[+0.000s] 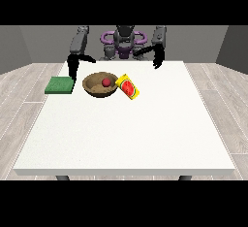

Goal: Pick the cup and pour the ball into the bowl, then pick the bowl and place it on the pad

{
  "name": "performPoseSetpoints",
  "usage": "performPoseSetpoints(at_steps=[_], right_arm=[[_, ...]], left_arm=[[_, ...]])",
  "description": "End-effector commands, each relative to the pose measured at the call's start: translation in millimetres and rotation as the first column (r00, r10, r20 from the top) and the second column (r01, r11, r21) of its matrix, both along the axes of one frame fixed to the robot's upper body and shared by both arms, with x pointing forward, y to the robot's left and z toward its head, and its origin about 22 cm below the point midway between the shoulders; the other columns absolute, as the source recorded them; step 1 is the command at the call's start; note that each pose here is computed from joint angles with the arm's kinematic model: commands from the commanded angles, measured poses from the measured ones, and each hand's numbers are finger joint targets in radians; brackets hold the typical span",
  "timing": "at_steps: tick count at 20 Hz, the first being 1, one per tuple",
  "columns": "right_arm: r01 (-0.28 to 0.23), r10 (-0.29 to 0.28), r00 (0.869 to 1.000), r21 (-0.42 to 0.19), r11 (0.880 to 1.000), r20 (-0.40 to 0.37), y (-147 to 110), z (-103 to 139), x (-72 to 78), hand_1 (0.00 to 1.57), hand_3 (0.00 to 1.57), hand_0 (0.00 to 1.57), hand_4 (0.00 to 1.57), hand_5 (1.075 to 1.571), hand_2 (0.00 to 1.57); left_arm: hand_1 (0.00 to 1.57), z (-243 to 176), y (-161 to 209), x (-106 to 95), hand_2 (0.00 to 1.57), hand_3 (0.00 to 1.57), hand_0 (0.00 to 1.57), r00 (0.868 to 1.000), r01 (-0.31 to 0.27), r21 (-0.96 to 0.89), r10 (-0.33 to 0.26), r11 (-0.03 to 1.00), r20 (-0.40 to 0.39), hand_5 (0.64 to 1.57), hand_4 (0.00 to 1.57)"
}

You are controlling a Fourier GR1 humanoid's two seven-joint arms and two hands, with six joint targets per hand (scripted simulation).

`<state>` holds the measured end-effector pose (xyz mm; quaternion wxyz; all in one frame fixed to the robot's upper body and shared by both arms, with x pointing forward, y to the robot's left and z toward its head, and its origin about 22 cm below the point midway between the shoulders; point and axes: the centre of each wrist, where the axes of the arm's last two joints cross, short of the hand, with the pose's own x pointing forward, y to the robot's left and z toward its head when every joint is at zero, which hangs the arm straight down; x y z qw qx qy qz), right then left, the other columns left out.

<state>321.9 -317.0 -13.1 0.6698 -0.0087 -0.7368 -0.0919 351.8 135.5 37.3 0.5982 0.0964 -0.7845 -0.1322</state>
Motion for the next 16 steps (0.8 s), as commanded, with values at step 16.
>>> performPoseSetpoints(at_steps=[16], right_arm=[[0.063,-0.063,0.998,0.042,0.997,-0.002,7,-50,11.1,0.0,0.0,0.0,0.12,1.563,0.0]], left_arm=[[0.0,35,76,-9,0.0,0.0,0.0,0.991,0.087,-0.088,-0.078,0.992,0.105,1.566,0.0]])
